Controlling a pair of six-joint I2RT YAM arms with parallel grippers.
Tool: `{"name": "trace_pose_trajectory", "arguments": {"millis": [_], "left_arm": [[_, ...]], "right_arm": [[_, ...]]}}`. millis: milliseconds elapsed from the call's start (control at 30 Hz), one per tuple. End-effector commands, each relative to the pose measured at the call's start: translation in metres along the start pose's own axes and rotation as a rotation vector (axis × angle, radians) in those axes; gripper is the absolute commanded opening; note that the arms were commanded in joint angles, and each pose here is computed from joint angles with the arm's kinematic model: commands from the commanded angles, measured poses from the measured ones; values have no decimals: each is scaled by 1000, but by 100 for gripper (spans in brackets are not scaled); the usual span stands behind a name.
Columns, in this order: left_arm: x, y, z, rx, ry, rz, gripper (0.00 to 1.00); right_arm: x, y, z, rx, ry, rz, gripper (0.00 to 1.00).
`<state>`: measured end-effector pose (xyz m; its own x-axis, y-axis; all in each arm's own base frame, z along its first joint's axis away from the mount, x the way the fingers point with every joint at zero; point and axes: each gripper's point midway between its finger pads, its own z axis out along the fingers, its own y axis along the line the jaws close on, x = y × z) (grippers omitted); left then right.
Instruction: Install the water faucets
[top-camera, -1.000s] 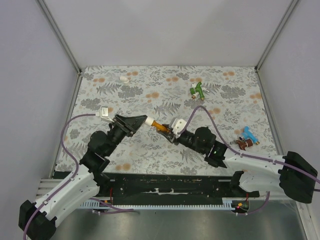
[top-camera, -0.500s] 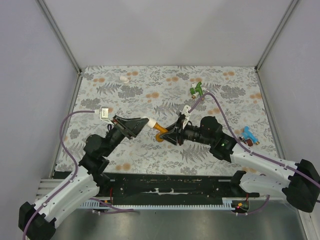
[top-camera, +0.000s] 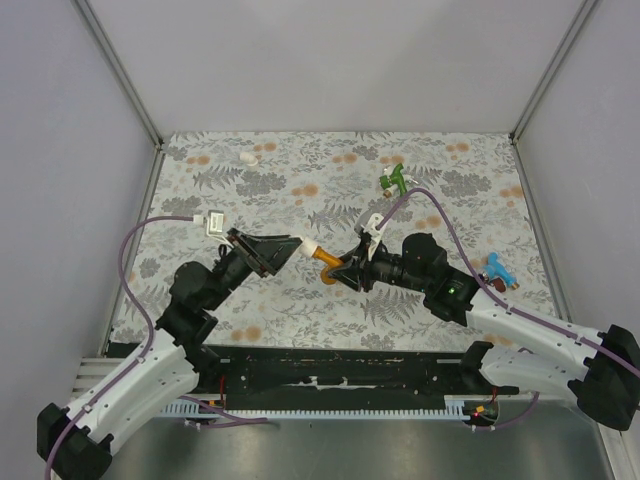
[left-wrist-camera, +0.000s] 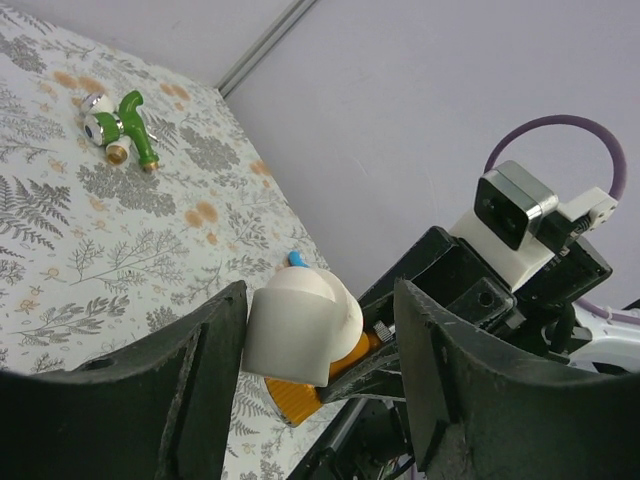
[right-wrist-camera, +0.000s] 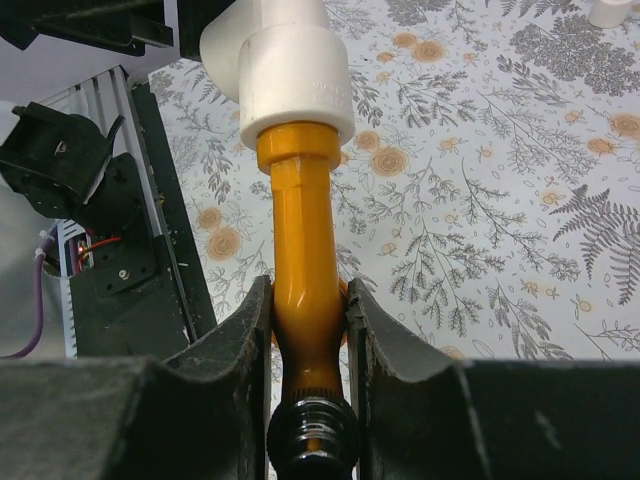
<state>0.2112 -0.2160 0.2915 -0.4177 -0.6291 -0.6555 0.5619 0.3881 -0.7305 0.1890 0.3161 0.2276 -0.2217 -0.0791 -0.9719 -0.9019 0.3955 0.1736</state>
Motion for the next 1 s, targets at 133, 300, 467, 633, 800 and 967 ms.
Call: {"name": "trace_pose_trajectory", "arguments": {"millis": [133, 300, 467, 633, 800, 967], "left_arm": [[13, -24, 8, 127, 105, 36, 61], [13, -26, 7, 164, 84, 24, 42], [5, -35, 2, 206, 38, 57, 2], [-6, -57, -12, 329, -34, 114, 2], [-7, -76, -23, 427, -40, 175, 2], [-4, -83, -28, 476, -27, 216, 2]], "right_arm": [[-46, 3, -4, 0, -139, -44, 0], [-49, 7, -3, -18, -146, -23, 0], [-46, 13, 0, -53, -128, 57, 0], [-54, 27, 0, -169, -151, 178, 0], [-74, 41, -5, -348, -207, 300, 0], [-85, 48, -8, -463, -218, 387, 0]]}}
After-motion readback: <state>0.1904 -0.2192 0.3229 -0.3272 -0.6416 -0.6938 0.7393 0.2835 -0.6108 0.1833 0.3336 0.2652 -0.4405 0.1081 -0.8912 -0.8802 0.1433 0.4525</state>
